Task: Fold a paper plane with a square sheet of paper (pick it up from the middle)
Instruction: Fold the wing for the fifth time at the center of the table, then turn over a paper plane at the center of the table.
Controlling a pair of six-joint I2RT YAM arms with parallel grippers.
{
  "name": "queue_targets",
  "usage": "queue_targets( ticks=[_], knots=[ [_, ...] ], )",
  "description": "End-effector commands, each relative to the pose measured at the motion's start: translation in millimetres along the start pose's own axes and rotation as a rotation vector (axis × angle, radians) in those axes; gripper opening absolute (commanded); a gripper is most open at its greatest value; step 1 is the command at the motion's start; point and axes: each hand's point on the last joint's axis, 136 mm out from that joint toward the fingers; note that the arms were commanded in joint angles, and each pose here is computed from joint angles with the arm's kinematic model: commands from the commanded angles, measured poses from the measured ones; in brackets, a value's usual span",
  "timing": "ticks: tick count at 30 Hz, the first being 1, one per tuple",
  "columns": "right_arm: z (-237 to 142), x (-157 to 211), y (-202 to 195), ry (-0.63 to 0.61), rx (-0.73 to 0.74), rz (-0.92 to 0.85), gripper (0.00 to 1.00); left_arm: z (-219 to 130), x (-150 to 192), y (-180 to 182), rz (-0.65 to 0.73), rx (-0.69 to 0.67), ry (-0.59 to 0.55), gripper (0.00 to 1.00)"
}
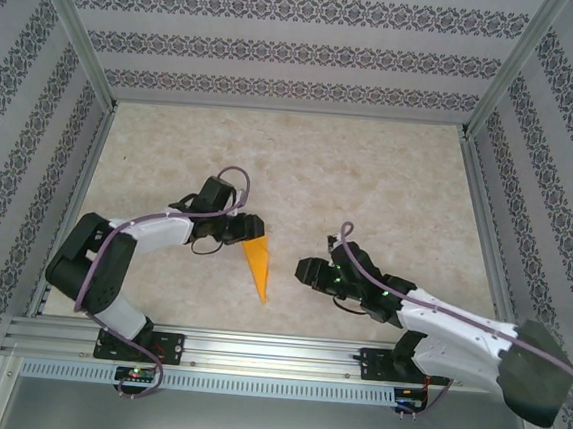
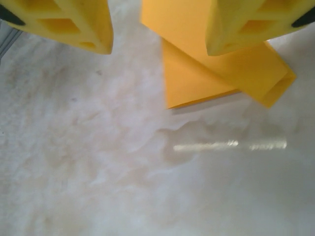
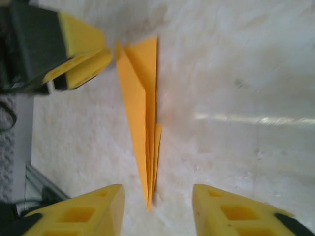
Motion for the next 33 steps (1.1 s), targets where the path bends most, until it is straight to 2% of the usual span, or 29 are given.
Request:
queue_targets(
  ticks=[1,4,9,12,15,16,17,24,33],
  knots=[
    [-21.0,-28.7,-23.4,-0.163,0.120,-0.020,0.57,-43.8,-14.2,-3.8,0.057,-0.189,-0.093,0.69],
    [-31.9,-42.4,-25.6,-0.259,0.099,0.006,0.76,-70.1,-11.9,12.4,0.042,-0.387,-0.128,0.75],
    [-36.8,-49.0,-34.1,-0.301,0.108,0.027,0.98,-74.6,15.1,8.3,0.076,-0.544,-0.100,0.80],
    [-30.6,-47.2,-32.3,-0.271,0.090,0.009,0.98,-69.9,28.6,10.7,0.075,-0.617,-0.099,0.81],
    [-24.1,-43.8,-40.1,-0.229,0.145,-0.010,0.98,-59.2,37.9,5.3,0.085,-0.640,-0.087,0.82],
    [-22.6,-42.9,-44.0,-0.215,0.174,-0.014,0.98,-54.9,40.6,2.2,0.097,-0.650,-0.078,0.91],
    [-21.4,-42.2,-47.0,-0.207,0.194,-0.018,0.98,-51.6,42.8,-0.1,0.108,-0.663,-0.065,0.93],
    [-3.2,-32.1,-51.9,-0.147,0.201,-0.004,0.98,-34.2,50.4,-8.0,0.161,-0.780,-0.011,0.97],
    [11.5,-24.0,-56.2,-0.077,0.234,-0.020,0.98,-23.6,51.2,-4.3,0.115,-0.787,-0.015,0.98]
  ],
)
Point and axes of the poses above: each hand's point on the last joint's axis, 136 mm out from that joint toward the fingers, its own z axis out along the fingers, its own y axis along the line the jaws close on, x = y × z
